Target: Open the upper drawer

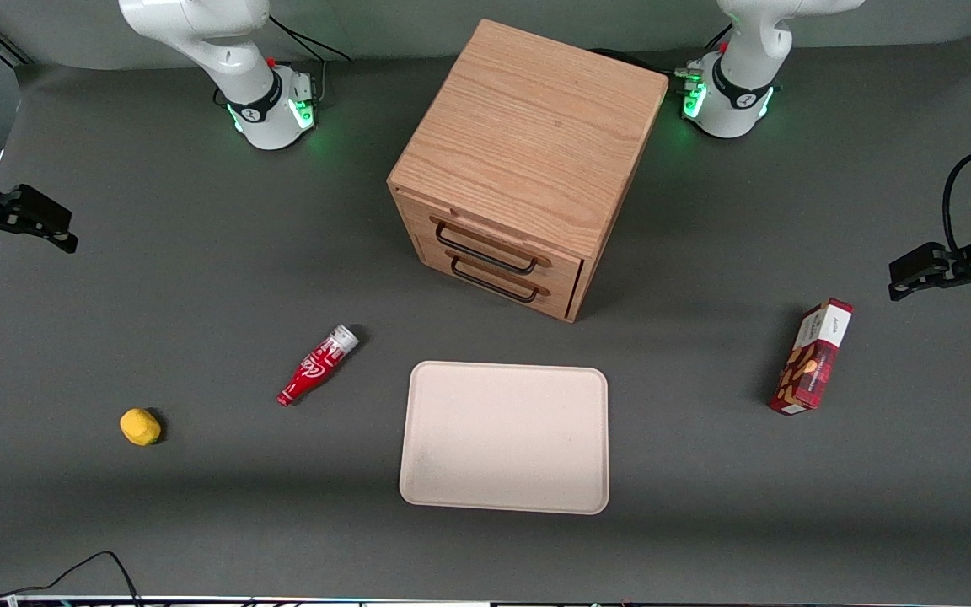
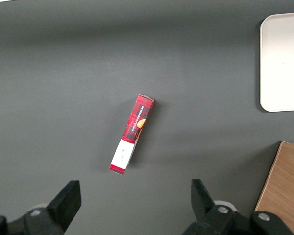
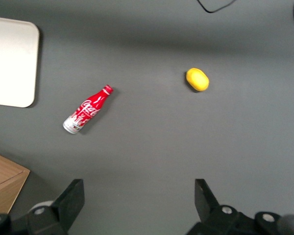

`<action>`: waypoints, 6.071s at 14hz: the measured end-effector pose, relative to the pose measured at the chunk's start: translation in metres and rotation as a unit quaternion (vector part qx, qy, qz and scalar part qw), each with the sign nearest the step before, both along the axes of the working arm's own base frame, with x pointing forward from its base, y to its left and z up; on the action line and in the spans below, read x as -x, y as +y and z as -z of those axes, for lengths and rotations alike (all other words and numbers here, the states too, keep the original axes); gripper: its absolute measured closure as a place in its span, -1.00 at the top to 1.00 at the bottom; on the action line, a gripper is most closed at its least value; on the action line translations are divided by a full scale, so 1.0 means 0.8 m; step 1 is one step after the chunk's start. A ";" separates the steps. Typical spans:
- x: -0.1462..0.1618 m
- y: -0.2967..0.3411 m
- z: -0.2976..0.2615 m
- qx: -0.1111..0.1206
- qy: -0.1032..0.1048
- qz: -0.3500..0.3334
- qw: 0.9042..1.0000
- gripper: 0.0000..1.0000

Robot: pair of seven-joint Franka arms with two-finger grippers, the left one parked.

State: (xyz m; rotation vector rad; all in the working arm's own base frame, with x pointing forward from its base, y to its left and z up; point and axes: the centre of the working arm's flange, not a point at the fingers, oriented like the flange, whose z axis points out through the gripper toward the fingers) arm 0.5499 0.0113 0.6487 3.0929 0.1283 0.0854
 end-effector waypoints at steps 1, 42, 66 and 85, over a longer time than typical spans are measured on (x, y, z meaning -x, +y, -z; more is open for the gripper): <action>-0.001 0.023 0.002 0.000 0.002 -0.025 1.000 1.00; -0.060 0.517 0.327 -0.147 0.017 -0.464 0.873 1.00; -0.181 0.404 0.257 -0.157 -0.088 -0.358 0.916 1.00; 0.046 -0.044 -0.032 -0.010 -0.011 0.071 0.997 1.00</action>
